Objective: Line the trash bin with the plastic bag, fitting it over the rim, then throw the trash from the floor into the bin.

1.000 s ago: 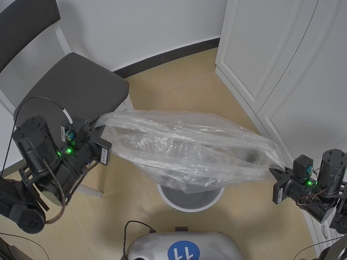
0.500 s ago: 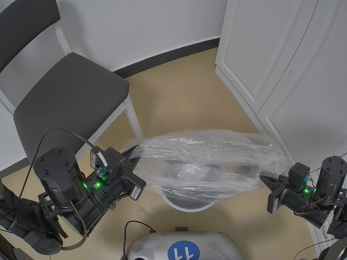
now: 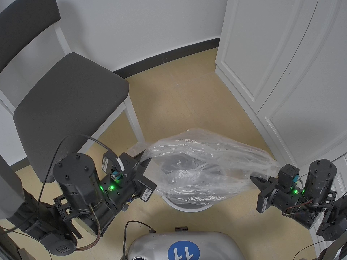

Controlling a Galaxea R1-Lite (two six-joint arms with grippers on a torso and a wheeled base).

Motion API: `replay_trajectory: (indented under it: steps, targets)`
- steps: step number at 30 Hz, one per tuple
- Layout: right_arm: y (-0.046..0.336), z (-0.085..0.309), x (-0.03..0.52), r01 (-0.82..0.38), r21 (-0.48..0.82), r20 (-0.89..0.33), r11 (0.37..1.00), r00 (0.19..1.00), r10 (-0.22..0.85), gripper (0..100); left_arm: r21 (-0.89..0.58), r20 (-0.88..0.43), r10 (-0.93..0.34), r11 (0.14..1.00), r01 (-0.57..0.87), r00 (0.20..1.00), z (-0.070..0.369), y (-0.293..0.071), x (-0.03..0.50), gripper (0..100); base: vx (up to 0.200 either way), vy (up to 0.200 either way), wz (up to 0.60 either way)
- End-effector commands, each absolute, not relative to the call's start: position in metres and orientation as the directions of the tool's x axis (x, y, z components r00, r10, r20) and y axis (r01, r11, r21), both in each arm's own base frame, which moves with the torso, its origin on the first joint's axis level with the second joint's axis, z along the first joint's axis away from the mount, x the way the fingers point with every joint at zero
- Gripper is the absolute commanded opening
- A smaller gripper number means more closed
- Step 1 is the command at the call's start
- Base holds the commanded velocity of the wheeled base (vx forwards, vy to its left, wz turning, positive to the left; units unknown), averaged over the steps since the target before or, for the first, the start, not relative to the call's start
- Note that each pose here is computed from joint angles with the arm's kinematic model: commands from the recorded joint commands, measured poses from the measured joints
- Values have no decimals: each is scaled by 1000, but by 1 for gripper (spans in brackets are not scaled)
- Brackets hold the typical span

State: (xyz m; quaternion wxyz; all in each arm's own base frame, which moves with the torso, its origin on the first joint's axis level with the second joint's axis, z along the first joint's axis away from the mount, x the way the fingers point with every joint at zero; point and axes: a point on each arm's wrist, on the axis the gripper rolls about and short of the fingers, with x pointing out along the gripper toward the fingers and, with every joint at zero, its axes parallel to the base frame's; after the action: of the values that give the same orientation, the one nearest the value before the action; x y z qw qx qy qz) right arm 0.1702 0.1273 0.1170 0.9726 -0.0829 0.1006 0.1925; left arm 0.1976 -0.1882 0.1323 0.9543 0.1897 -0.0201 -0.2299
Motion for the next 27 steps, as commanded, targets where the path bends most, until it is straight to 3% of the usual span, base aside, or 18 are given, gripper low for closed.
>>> replay_trajectory:
  steps: [1,18,22,27]
  targets:
    - [134,92,182,-391,-132,-310,911,889,337,0,387,-103,-433,812,437,895,114,-193,207,0,0,0,0]
    - [139,39,219,-339,-115,-316,934,904,289,0,356,-158,-366,846,398,917,74,-207,253,0,0,0,0]
    - [137,12,229,-329,-133,-389,935,885,256,0,350,-146,-355,854,384,923,65,-212,264,0,0,0,0]
    - [141,5,235,-330,-134,-396,934,882,255,0,347,-142,-356,856,383,924,63,-214,267,0,0,0,0]
